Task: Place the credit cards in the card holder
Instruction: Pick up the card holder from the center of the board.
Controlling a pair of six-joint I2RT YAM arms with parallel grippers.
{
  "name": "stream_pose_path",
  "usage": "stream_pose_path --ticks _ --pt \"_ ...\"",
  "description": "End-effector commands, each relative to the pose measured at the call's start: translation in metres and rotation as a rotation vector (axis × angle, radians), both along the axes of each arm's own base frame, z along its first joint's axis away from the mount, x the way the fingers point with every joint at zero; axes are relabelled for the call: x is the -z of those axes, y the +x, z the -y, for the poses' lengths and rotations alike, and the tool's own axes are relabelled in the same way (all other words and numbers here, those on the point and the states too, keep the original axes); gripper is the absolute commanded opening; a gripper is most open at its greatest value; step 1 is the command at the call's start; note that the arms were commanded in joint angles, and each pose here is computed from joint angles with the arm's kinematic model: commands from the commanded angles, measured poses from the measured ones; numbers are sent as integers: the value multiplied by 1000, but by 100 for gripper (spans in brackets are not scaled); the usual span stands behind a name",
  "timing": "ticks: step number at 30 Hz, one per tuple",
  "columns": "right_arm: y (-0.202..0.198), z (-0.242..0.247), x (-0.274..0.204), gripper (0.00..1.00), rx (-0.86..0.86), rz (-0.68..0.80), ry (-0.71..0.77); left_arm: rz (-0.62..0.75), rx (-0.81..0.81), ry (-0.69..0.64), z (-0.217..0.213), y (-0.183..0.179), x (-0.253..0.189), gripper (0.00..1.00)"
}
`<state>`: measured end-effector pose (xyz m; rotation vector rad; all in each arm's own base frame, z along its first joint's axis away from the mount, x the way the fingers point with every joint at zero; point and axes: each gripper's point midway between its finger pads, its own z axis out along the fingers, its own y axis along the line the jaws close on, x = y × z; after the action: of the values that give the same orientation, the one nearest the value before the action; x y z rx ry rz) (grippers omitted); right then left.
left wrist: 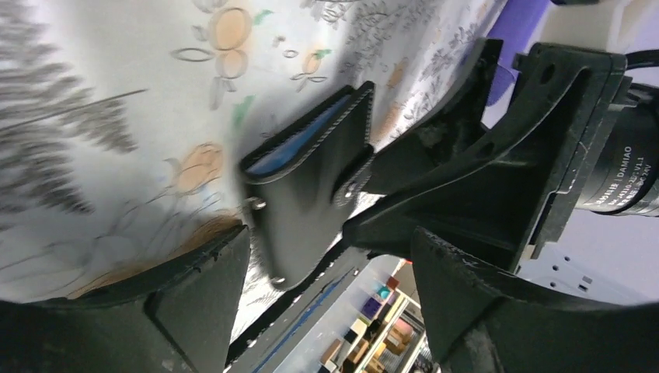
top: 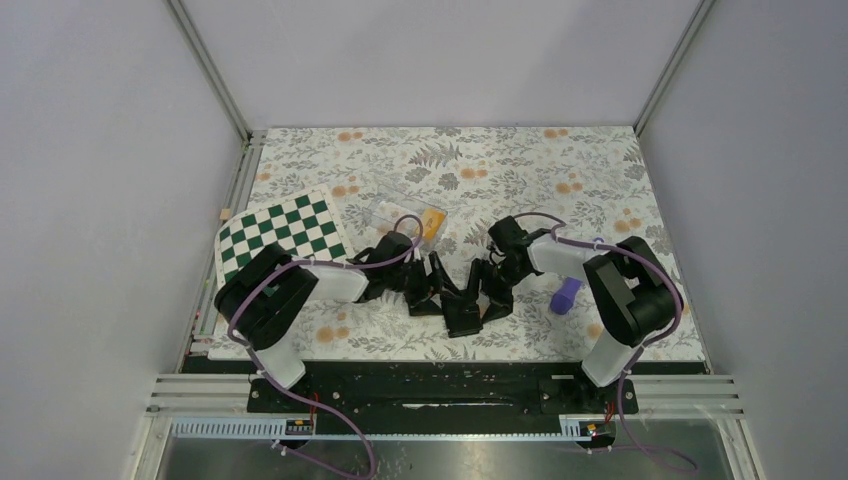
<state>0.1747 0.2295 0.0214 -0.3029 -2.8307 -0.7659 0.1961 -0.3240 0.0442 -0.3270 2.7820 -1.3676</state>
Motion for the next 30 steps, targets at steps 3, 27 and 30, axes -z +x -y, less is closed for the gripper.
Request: stream_pose_path --ticks 3,27,30 --pt "14 -25 -8 59 4 46 92 5 29 -93 33 -5 2 69" --pt "13 -35 -108 0 34 306 338 311 40 -125 0 -24 -107 54" --pt "14 -35 -120 0 48 325 357 335 24 -139 -6 -27 -119 53"
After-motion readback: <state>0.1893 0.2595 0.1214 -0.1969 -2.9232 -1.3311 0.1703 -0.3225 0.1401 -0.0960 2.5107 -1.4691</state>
